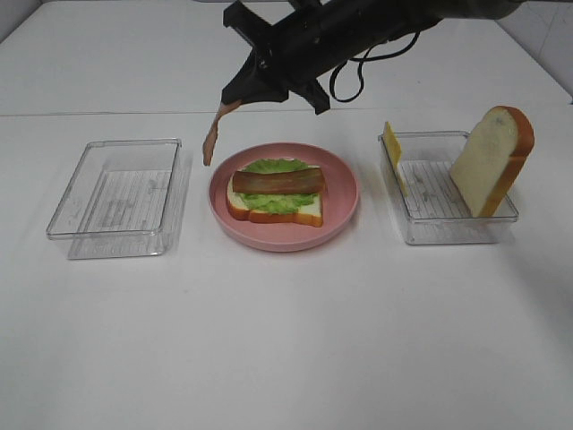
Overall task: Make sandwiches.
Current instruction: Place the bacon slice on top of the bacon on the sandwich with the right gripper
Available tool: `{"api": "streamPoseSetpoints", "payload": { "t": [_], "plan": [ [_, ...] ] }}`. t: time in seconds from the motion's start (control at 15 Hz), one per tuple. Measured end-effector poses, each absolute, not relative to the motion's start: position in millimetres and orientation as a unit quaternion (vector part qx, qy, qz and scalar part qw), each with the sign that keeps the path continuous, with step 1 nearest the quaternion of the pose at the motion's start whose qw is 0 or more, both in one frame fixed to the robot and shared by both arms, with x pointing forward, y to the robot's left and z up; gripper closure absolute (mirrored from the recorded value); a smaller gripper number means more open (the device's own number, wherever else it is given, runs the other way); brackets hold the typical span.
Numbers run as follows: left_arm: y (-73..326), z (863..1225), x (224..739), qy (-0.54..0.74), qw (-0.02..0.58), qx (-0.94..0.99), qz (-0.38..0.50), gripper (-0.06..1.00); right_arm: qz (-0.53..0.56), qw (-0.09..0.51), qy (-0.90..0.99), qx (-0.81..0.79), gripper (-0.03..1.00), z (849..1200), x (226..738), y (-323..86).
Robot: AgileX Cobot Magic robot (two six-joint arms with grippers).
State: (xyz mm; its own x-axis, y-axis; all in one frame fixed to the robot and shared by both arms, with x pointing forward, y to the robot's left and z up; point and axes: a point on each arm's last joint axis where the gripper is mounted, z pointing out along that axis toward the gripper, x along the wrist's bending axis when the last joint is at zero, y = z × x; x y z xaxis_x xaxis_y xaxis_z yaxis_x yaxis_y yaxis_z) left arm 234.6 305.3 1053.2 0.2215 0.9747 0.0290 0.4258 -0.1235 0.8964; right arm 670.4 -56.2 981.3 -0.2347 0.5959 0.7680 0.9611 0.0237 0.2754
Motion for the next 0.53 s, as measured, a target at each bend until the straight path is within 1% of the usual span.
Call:
{"api": "streamPoseSetpoints", "payload": {
  "t": [0.07, 0.27, 0.4, 0.53],
  "plan": [
    [305.3, 1053.2, 234.6, 0.525, 0.406, 0.667, 0.338, 0.06, -0.388, 0.229, -0.679, -0.579, 0.97, 972.2, 672.1, -57.1],
    [305.3, 1053.2, 234.6, 0.524, 0.405, 0.668, 0.339, 0.06, -0.318, 0.192, -0.696, -0.615, 0.97, 954.7, 674.7, -73.5],
    [305.3, 1053.2, 234.6, 0.524, 0.405, 0.668, 0.339, 0.06, -0.26, 0.166, -0.699, -0.645, 0.97, 946.8, 675.1, -88.9],
    [305.3, 1053.2, 234.6, 0.524, 0.405, 0.668, 0.339, 0.06, -0.224, 0.159, -0.701, -0.658, 0.97, 943.1, 673.0, -96.0]
  ]
}}
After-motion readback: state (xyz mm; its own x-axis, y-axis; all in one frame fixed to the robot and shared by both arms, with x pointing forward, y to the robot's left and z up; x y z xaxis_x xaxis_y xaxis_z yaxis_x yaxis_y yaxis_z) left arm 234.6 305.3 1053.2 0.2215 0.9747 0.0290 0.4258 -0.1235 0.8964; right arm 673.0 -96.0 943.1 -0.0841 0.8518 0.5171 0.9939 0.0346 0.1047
